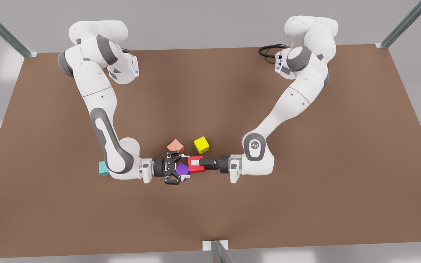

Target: Pick up red wooden cube and pass to hand red wooden cube and place in blue wooden cube

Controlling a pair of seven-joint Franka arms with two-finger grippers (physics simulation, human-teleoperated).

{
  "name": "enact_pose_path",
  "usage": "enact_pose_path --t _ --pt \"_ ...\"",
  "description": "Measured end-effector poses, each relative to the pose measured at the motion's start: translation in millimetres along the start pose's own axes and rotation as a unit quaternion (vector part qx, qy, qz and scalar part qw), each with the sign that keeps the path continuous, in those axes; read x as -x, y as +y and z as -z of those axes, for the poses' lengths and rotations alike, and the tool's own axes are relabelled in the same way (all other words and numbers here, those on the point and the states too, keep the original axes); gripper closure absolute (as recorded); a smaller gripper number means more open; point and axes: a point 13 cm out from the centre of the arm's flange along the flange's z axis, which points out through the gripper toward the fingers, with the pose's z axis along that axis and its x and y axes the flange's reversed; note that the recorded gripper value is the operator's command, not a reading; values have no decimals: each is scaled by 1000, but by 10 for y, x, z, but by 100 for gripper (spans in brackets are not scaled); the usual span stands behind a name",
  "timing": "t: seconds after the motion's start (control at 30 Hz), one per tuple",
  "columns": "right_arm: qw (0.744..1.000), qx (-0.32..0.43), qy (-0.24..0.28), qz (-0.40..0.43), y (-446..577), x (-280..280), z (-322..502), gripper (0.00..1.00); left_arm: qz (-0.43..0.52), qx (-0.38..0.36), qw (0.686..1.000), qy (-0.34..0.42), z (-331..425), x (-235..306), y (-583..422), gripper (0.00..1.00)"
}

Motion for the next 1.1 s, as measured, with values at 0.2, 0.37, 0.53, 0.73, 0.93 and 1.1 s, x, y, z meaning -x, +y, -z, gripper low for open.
enact_pose_path --t 0.2,0.37,0.53,0.73,0.93,1.1 --pt "1000 2 0 9 38 -14 -15 0 -4 0 1000 -1 11 10 0 48" --pt "1000 1 -1 15 55 -12 -89 0 -6 0 1000 -1 10 10 2 48" --pt "1000 -3 6 19 65 -50 -157 0 -8 -3 1000 -1 -36 -2 -29 48" --pt "1000 -9 15 21 70 -92 -263 0 -13 -4 1000 -3 -157 -44 -88 48" --pt "999 -14 20 23 68 -118 -300 0 -12 -3 1000 -8 -152 -24 -61 48" --pt "999 -16 17 26 48 -66 -323 0 -13 -5 1000 -9 -148 -17 -66 34"
